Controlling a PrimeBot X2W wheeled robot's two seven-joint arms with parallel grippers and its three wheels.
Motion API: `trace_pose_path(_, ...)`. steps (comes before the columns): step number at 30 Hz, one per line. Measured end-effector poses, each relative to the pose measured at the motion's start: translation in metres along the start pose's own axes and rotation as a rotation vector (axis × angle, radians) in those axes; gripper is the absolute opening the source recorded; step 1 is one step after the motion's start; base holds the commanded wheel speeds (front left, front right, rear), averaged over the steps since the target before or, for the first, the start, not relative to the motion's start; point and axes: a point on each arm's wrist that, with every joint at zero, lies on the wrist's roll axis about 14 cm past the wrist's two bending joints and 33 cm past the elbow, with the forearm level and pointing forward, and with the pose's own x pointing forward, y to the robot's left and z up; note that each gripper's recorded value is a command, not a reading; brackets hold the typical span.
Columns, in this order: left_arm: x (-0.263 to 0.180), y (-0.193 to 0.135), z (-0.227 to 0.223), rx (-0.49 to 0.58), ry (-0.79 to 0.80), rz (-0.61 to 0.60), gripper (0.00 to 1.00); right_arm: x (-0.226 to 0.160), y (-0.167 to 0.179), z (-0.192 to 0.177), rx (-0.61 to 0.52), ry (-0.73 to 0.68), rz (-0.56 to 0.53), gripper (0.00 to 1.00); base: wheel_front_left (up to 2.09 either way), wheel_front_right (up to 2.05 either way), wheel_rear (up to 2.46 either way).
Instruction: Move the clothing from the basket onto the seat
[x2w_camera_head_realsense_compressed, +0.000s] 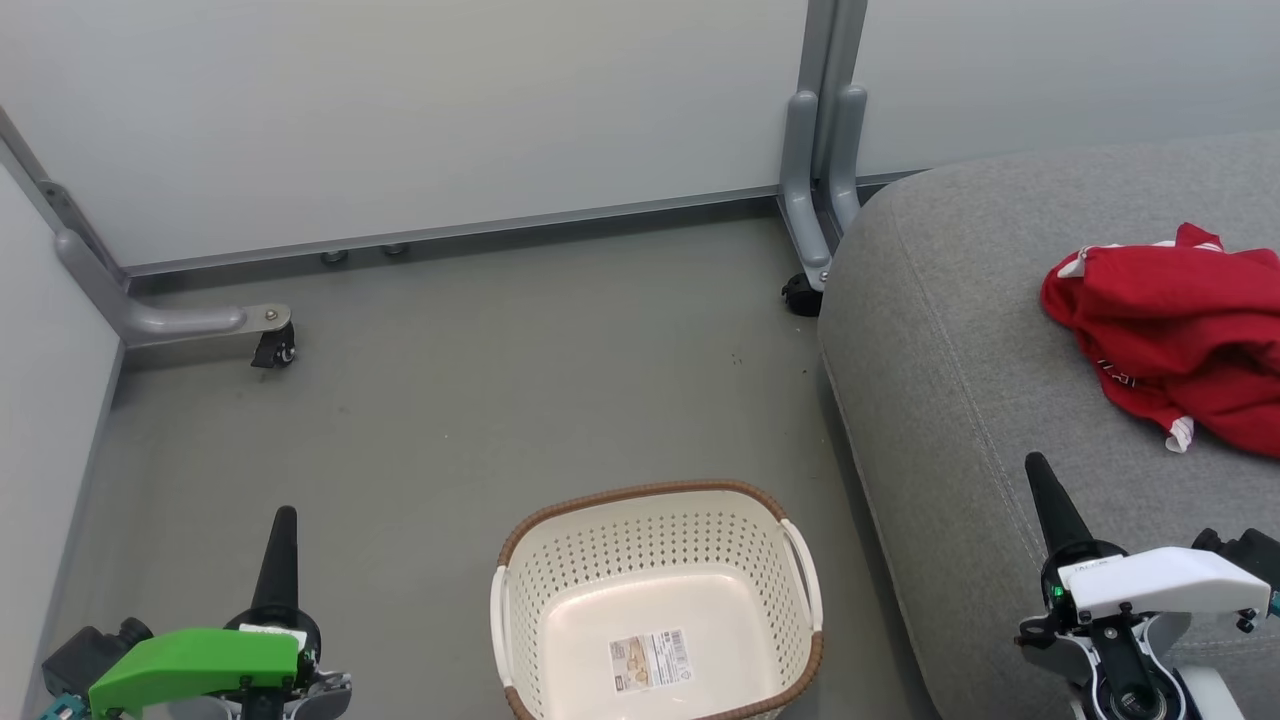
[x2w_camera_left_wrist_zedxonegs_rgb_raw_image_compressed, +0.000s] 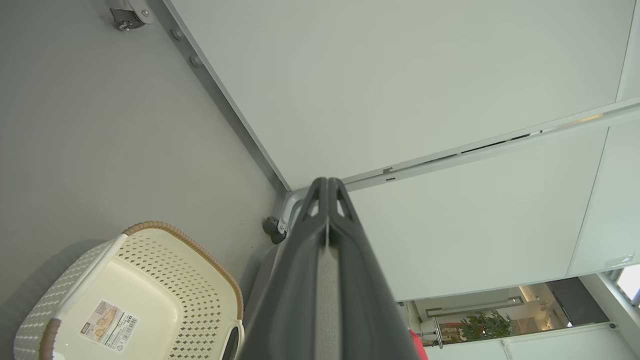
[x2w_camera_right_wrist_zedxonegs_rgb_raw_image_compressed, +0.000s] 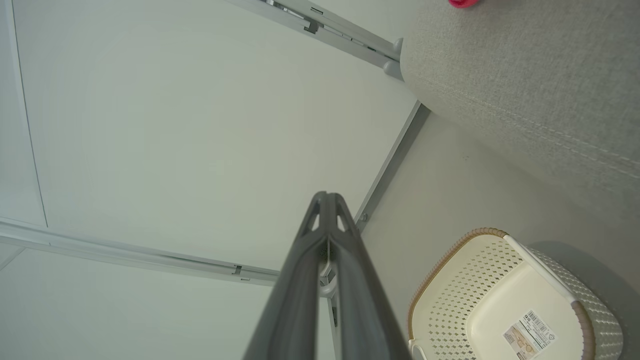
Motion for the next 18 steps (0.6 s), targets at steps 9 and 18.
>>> trace_pose_path(9,0.0053,-0.0042,0.0003,-0.069,0.007,-0.013,0.00,0.0017,-0.0013,0.0028,0.083,-0.005,-0.004,0.00,0.00,0.00,0.00)
trace_pose_path(18,0.0095,-0.0064,0.0007,-0.134,0.013,-0.021,0.00,0.0035,-0.0022,0.0059,0.158,-0.010,-0.006,0.00,0.00,0.00,0.00)
